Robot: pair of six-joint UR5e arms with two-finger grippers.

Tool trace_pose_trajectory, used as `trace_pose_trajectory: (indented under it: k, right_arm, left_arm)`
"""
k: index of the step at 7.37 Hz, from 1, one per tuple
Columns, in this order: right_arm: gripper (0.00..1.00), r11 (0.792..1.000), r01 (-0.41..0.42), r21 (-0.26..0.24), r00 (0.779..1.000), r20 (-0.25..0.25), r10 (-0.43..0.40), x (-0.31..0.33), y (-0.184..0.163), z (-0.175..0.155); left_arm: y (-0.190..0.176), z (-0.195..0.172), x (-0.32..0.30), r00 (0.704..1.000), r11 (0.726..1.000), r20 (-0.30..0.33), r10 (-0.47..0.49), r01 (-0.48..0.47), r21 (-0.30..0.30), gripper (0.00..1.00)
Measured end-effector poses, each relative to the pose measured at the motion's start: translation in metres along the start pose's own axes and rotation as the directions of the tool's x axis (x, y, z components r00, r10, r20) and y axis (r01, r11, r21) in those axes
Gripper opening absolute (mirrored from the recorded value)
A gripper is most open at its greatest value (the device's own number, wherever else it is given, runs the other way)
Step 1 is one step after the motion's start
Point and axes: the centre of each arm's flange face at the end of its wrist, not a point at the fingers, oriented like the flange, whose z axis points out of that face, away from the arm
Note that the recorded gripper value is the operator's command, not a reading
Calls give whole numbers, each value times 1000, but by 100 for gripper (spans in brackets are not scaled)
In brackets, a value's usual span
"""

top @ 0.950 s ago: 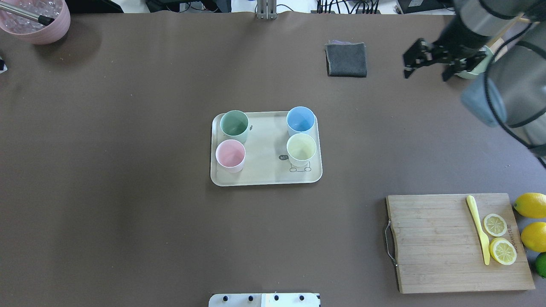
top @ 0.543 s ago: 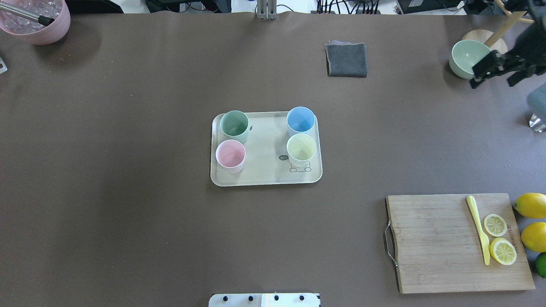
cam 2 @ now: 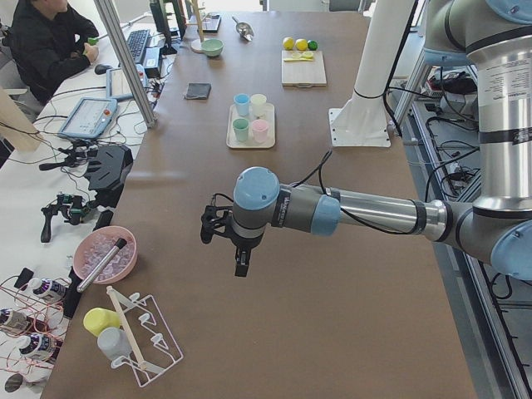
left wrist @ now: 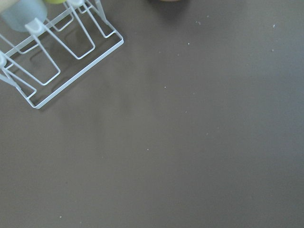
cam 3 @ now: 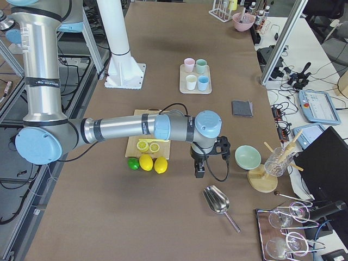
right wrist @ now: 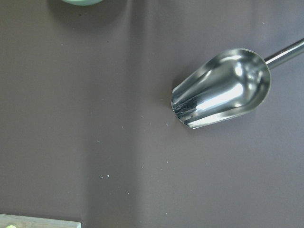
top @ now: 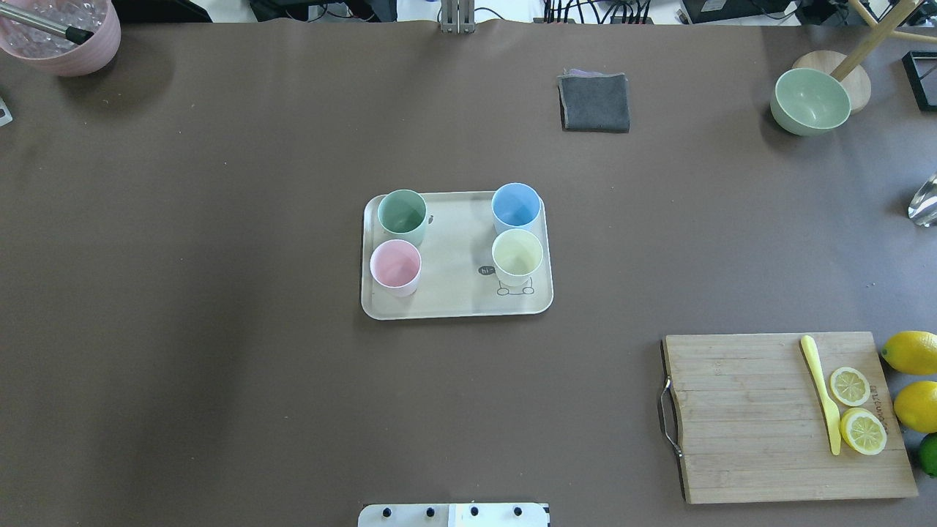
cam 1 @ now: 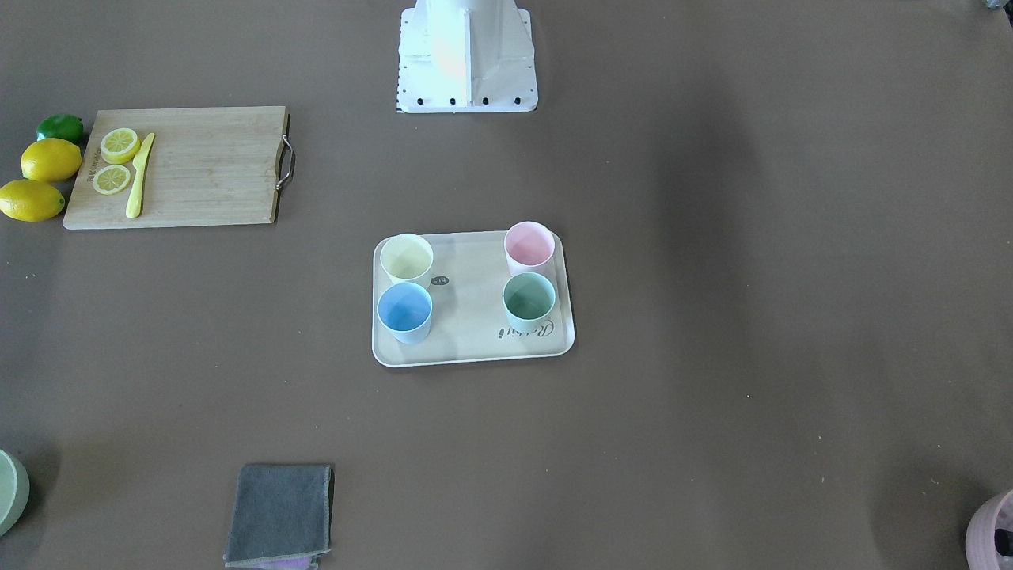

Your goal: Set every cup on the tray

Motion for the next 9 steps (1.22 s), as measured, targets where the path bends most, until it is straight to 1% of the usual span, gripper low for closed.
trace_pose_trajectory:
  k: [3,9]
  right_arm:
    - [100,999,-31,-15,999,7,31,16,18,8]
    - [100,1000,-16,0,1000,6,16,11,10,1]
  left_arm:
    - [6,1,-8,1000,1000,9,-17,17,-4,98]
    - [1,-4,-6,1000,1000,12,-18,18,8,98]
